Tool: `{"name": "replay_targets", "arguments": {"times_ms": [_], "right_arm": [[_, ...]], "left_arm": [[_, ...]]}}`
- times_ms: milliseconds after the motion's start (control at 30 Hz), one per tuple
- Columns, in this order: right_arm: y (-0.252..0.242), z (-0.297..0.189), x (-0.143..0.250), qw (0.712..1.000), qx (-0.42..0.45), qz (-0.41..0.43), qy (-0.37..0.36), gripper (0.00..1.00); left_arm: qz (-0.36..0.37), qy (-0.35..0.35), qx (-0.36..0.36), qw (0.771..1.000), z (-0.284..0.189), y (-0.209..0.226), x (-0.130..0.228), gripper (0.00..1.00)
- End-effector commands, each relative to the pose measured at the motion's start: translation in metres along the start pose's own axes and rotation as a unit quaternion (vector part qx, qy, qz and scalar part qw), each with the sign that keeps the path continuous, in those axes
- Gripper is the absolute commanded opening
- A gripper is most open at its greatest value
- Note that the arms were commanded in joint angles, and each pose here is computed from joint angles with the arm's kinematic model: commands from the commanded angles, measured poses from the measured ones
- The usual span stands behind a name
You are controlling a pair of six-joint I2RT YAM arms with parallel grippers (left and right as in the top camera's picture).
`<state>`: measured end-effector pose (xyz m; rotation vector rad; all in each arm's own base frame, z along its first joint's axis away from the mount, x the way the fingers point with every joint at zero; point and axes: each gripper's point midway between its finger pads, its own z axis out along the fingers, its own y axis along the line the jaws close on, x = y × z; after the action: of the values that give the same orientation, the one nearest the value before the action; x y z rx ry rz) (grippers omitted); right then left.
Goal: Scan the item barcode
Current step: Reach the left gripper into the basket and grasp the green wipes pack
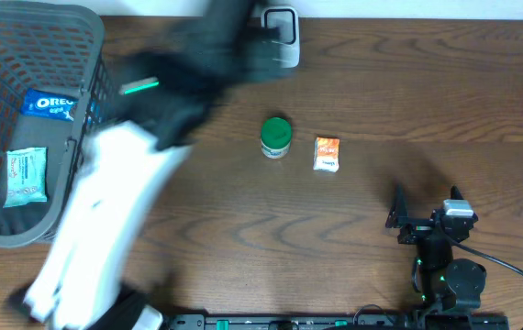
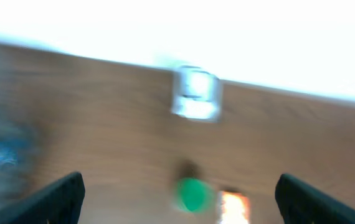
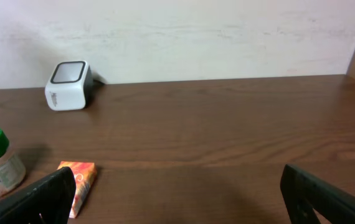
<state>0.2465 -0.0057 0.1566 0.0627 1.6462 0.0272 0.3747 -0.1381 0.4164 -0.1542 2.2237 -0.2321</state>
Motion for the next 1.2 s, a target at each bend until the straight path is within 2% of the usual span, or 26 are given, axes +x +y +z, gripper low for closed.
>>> {"name": "replay_targets", "arguments": {"times_ms": [0, 167, 333, 667, 733, 867, 1000, 1167], "right_arm": [[0.001, 0.000, 0.001, 1.000, -0.002, -0.006, 0.001, 0.99], [0.001, 0.000, 0.001, 1.000, -0.002, -0.006, 0.001, 0.99], [0.001, 0.000, 0.001, 1.000, -0.002, -0.006, 0.001, 0.99], [0.001, 0.000, 0.001, 1.000, -0.002, -0.006, 0.001, 0.99], [0.001, 0.000, 0.001, 1.000, -0.002, -0.006, 0.001, 0.99], [0.001, 0.000, 0.001, 1.000, -0.002, -0.006, 0.001, 0.99], [0.001, 0.000, 0.001, 1.000, -0.002, -0.006, 0.001, 0.99], [0.001, 0.000, 0.001, 1.000, -0.002, -0.006, 0.001, 0.99]], "left_arm": [[-0.043, -0.011, -0.142, 0.989, -0.022, 0.109, -0.013, 0.98], [-0.148, 0.019, -0.291, 0.945, -0.065, 0.237, 0.006, 0.98], [-0.151, 0.118, -0.371, 0.909, -0.066, 0.314, 0.054, 0.98], [-0.194, 0.258, -0.411, 0.853, -0.030, 0.389, 0.142, 0.98], [-0.195, 0.269, -0.411, 0.849, -0.016, 0.398, 0.153, 0.98], [-0.141, 0.301, -0.383, 0.862, 0.018, 0.411, 0.168, 0.98], [-0.097, 0.330, -0.365, 0.865, 0.043, 0.423, 0.179, 0.98], [-0.080, 0.349, -0.355, 0.863, 0.071, 0.438, 0.190, 0.98]]}}
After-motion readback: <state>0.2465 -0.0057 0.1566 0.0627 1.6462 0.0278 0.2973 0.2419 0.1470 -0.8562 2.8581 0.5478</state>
